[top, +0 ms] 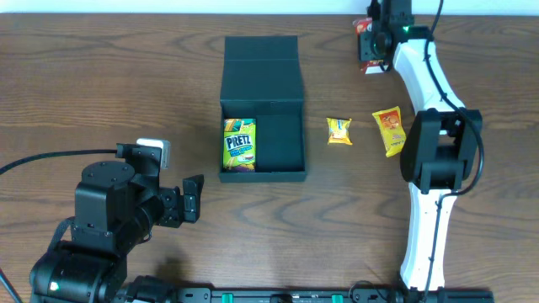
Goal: Pack container
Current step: 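Lift the Hello Panda box and carry it over the black box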
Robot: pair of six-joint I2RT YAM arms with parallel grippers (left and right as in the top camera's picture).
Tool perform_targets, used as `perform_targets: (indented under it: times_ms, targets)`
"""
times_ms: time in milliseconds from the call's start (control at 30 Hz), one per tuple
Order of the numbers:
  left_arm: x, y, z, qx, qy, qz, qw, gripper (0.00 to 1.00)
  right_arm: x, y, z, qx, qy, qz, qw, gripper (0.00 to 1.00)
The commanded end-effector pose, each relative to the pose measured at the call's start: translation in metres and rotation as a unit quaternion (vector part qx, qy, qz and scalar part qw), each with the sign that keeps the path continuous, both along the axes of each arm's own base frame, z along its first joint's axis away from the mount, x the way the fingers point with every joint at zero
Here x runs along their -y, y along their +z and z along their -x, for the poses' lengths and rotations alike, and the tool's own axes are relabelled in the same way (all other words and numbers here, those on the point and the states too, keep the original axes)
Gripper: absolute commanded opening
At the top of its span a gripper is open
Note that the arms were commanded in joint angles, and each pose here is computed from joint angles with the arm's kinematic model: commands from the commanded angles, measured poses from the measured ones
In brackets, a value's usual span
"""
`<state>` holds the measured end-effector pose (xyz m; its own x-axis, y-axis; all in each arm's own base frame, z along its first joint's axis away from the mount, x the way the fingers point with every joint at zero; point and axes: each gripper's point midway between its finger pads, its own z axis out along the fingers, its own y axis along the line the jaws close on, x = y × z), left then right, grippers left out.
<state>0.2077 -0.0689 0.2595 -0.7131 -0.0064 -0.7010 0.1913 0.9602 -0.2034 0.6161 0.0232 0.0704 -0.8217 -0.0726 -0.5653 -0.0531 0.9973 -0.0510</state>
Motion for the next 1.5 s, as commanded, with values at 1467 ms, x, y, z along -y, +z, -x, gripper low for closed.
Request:
perform_targets:
  times_ms: [1467]
  targets:
    - [0.0,0.001,0.0,0.002,-0.003,-0.001,1.0,0.95,-0.119,0.305,0.251,0.253,0.144,-0.077,0.954,0.56]
